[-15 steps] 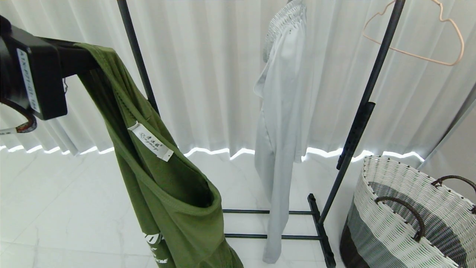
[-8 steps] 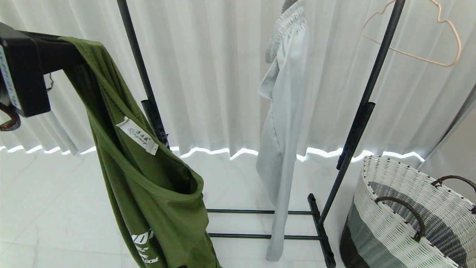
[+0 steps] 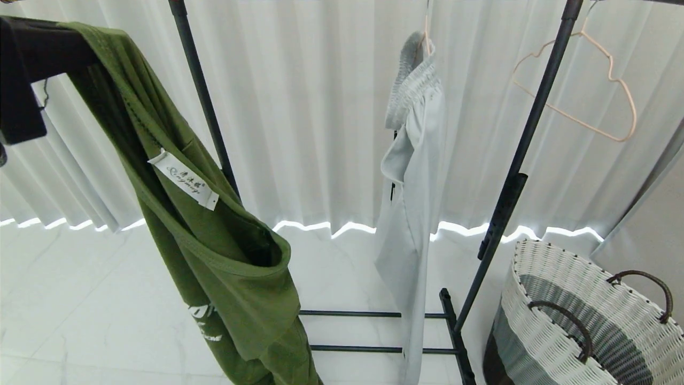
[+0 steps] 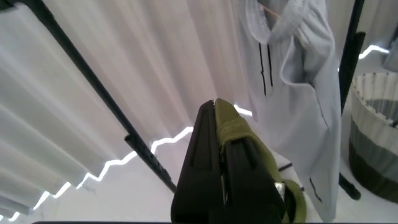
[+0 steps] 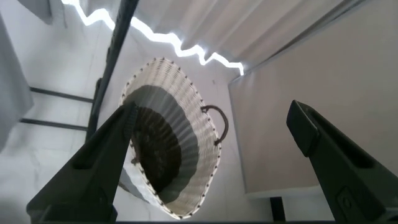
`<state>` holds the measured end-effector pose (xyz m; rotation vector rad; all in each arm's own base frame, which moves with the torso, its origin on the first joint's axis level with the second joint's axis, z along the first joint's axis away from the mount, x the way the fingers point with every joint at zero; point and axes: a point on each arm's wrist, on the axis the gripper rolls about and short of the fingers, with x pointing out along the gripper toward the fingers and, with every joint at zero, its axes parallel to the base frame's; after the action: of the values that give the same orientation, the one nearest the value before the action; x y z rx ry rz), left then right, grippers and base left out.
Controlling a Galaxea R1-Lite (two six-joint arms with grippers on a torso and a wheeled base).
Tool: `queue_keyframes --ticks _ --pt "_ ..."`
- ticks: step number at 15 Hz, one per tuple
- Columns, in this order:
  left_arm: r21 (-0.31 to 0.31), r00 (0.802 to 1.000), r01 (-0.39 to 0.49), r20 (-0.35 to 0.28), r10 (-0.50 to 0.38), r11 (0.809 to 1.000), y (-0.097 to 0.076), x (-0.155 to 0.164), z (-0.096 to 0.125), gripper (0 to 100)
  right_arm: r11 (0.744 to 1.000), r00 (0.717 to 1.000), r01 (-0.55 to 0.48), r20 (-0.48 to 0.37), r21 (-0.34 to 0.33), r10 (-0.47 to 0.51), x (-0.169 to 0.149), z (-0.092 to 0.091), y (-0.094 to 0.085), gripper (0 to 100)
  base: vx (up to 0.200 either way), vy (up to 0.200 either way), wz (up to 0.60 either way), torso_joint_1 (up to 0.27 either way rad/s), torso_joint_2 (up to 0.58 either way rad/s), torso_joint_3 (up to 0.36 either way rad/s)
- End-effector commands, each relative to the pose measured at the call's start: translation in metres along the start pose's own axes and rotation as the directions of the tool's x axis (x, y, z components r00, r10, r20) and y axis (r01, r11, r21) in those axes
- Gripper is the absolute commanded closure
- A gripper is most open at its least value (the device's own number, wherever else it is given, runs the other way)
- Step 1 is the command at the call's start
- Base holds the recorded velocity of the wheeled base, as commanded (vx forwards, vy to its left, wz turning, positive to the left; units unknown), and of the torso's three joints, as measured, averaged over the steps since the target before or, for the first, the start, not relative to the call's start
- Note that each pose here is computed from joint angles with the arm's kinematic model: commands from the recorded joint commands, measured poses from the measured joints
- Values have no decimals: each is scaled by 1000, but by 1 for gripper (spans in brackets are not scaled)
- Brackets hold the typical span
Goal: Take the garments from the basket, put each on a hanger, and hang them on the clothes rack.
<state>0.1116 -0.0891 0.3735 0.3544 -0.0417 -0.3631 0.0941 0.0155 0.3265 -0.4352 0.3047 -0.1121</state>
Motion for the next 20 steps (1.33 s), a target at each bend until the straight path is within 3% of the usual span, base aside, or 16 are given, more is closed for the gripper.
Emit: queue_keyframes --ticks 1,8,13,15,20 --pt "-2 1000 -1 4 1 1000 -1 2 0 100 1000 1000 -4 -3 3 4 1 0 1 0 0 0 0 144 -476 -325" --pt "-4 1000 -4 12 4 1000 -2 4 -1 100 1000 1000 -6 -5 29 6 2 0 1 0 0 0 0 162 -470 -305" --pt "4 1000 2 -5 -2 1000 -4 4 -7 100 1000 1000 -13 -21 0 13 8 1 4 0 0 0 0 200 -494 -297" --pt "7 1000 4 -9 -4 1000 -5 6 -7 100 996 996 -86 -1 9 86 9 1 5 0 0 0 0 217 -525 -303" --pt "11 1000 9 -23 -9 1000 -7 7 -11 100 987 990 -138 -14 87 140 19 1 7 0 160 0 0 157 -366 -208"
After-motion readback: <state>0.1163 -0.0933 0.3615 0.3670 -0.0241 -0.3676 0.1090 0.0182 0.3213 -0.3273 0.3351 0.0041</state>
